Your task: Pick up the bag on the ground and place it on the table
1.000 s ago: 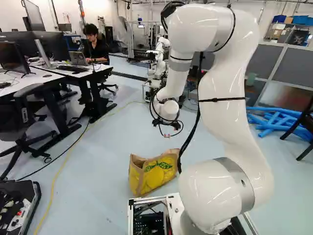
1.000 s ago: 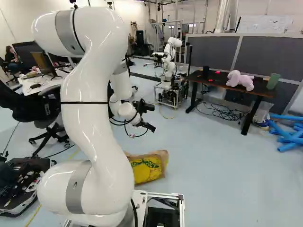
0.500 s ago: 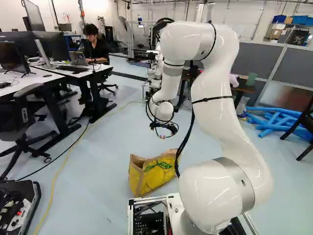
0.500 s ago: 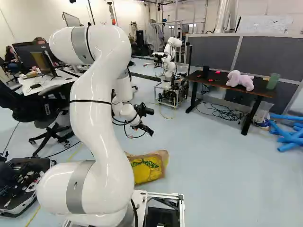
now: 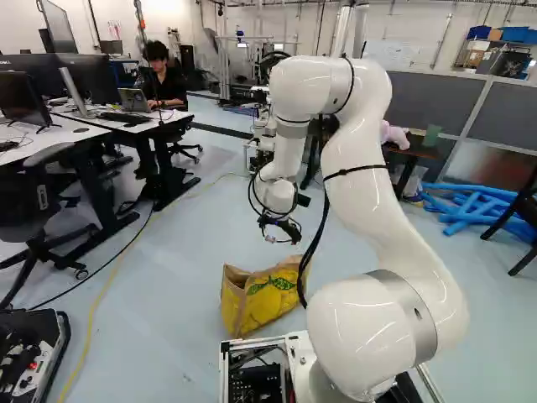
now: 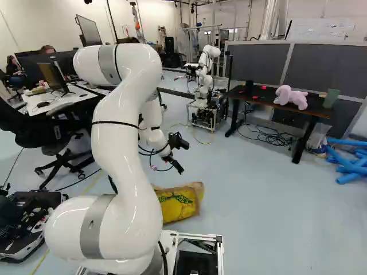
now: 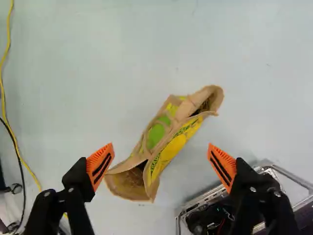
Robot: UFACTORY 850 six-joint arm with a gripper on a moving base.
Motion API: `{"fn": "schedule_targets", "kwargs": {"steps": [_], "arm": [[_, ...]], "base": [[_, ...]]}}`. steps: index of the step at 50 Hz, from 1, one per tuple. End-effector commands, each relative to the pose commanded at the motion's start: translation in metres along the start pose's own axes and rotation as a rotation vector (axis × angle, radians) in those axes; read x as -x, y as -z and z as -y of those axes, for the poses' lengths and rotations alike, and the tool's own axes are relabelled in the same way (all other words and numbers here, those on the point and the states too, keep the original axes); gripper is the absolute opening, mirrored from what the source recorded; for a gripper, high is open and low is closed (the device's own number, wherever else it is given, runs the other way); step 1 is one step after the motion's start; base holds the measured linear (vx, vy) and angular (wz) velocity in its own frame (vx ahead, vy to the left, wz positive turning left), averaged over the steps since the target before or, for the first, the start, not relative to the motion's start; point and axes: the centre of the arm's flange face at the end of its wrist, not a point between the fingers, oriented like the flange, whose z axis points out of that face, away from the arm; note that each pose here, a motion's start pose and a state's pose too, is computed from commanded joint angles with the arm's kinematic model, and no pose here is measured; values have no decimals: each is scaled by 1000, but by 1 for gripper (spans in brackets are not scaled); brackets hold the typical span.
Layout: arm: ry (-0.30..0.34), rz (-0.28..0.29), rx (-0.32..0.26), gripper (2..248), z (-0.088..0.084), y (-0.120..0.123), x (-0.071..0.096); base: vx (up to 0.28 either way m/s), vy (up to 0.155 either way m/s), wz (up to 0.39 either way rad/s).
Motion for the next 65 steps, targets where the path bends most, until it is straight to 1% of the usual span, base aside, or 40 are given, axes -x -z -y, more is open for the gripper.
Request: {"fn": "schedule_targets", "kwargs": {"steps": [22,48,54,65], "arm": [[-233,43,36,247,0,-33,7],[-499,68,78,247,1,-71,14],[-523,72,86,247,1,-80,15],[-530,85,101,247,1,-96,19]], "base": [[0,0,0],[0,0,0],[0,0,0],[0,0,0]]}}
